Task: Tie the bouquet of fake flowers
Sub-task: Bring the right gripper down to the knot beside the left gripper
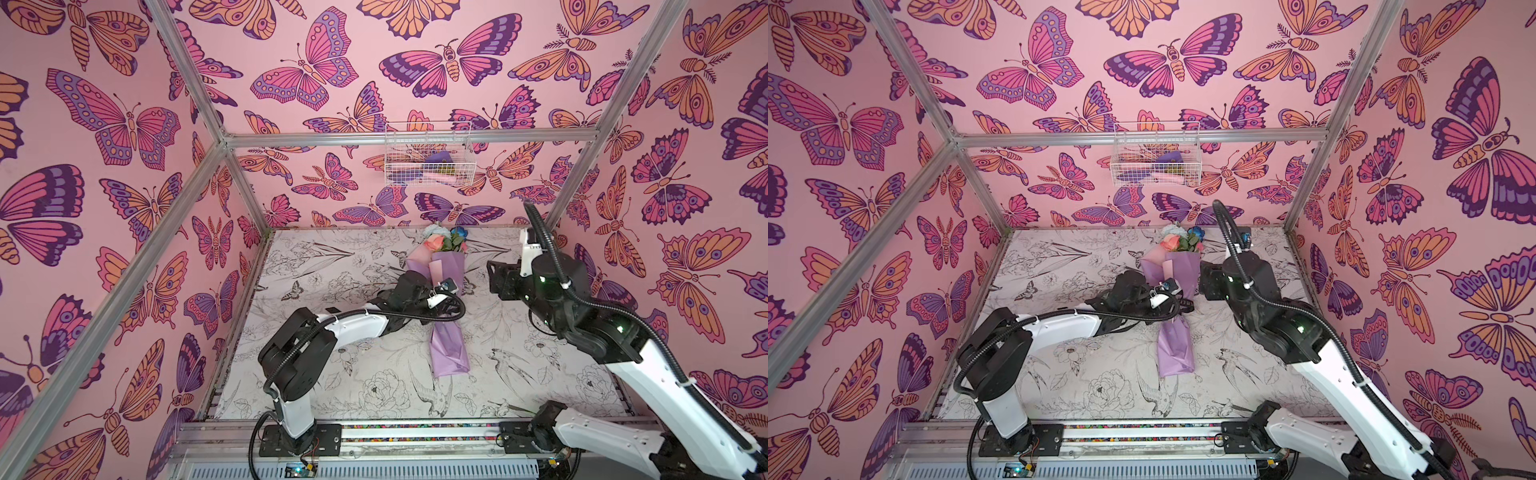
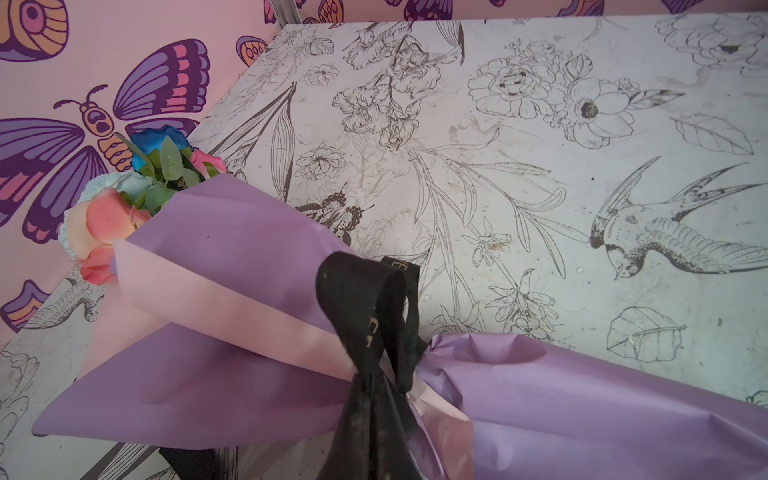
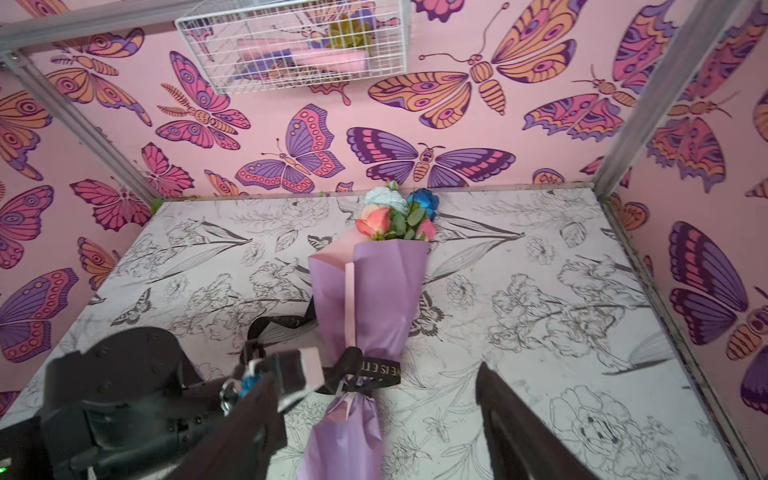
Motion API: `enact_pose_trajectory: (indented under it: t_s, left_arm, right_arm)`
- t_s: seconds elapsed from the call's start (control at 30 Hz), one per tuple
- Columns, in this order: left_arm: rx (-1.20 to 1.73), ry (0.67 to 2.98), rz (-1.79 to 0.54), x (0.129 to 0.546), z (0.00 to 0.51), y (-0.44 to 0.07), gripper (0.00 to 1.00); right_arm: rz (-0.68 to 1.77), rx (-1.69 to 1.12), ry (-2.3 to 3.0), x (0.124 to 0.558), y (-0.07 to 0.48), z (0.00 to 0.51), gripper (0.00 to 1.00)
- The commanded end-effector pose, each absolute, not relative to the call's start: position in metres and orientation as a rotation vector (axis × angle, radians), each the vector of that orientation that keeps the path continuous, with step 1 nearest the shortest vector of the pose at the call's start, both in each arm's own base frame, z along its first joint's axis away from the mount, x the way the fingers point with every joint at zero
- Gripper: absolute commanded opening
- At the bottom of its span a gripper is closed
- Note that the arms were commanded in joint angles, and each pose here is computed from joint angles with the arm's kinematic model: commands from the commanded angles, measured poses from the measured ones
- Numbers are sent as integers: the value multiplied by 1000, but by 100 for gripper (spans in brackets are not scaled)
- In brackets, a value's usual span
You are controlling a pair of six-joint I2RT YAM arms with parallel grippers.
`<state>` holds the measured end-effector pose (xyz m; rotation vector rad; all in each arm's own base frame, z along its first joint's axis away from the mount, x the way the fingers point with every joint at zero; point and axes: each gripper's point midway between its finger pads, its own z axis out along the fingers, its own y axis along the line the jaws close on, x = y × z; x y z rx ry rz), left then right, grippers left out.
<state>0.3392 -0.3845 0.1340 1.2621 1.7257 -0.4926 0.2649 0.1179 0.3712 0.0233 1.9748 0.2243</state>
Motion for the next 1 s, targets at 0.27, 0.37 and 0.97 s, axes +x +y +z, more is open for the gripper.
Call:
enact_pose_trajectory:
  t_s: [0.27,0.37,0.97]
  left_arm:
    - [1152,1862,-648,366,126,-382,0]
    - [1128,1902,-665,372,121,-379,0]
    - [1037,2015,-898,389,111,-376,0]
  right_arm:
    - [118,45,2061,250,109,307,61]
    - [93,-62,2054,238,132,293,62]
    - [95,-967,2108,170,342,176,57]
